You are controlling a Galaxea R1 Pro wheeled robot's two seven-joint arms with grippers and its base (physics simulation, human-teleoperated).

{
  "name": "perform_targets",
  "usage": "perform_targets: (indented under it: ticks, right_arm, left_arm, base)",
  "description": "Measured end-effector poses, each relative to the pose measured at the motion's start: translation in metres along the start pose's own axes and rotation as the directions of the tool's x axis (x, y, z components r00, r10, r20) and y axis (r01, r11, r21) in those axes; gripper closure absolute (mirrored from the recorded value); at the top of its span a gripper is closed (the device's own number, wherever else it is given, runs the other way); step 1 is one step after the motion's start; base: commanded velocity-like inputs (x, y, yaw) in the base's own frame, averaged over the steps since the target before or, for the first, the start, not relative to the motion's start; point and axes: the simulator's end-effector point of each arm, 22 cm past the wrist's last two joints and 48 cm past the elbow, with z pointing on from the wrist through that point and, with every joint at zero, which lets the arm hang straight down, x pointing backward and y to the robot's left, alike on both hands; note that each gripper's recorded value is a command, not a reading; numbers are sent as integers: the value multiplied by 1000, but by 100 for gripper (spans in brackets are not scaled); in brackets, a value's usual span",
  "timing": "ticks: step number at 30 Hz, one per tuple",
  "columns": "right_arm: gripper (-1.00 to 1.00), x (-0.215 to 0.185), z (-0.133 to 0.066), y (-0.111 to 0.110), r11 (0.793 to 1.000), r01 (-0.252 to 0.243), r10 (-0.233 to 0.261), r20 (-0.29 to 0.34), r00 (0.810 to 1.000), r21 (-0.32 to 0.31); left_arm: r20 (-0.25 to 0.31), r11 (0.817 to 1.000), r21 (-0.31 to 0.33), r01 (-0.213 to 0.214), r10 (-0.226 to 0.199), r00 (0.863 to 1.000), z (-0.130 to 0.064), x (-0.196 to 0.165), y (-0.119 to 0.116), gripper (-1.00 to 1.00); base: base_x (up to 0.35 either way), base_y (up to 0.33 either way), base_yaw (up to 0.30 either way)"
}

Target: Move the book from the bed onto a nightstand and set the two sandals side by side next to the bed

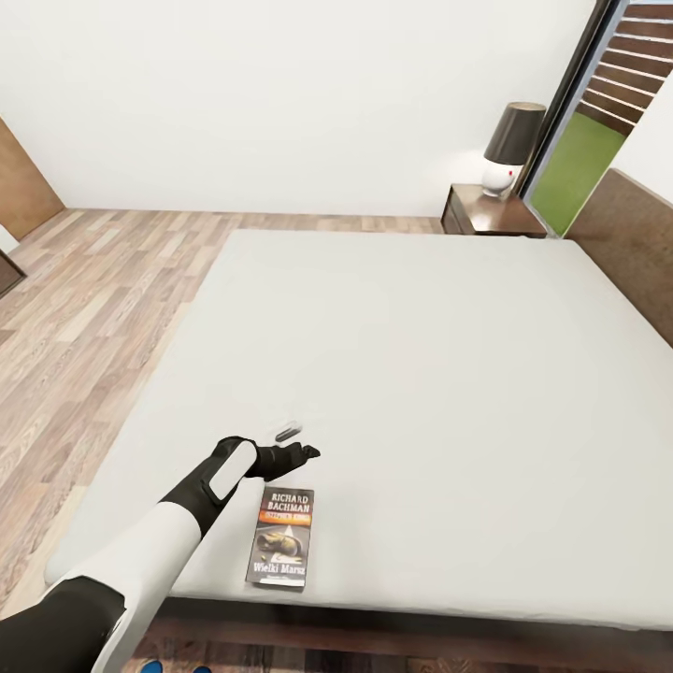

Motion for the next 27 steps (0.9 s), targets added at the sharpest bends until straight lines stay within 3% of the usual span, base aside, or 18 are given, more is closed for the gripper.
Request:
perform_targets:
  ticks: [27]
  right_arm:
    - [-100,7,2,-5,1000,-7,7,-17,1000,11]
  left_arm:
    - [-19,1000,-8,10,-11,1000,9,8,8,-100]
  base:
    - [5,0,0]
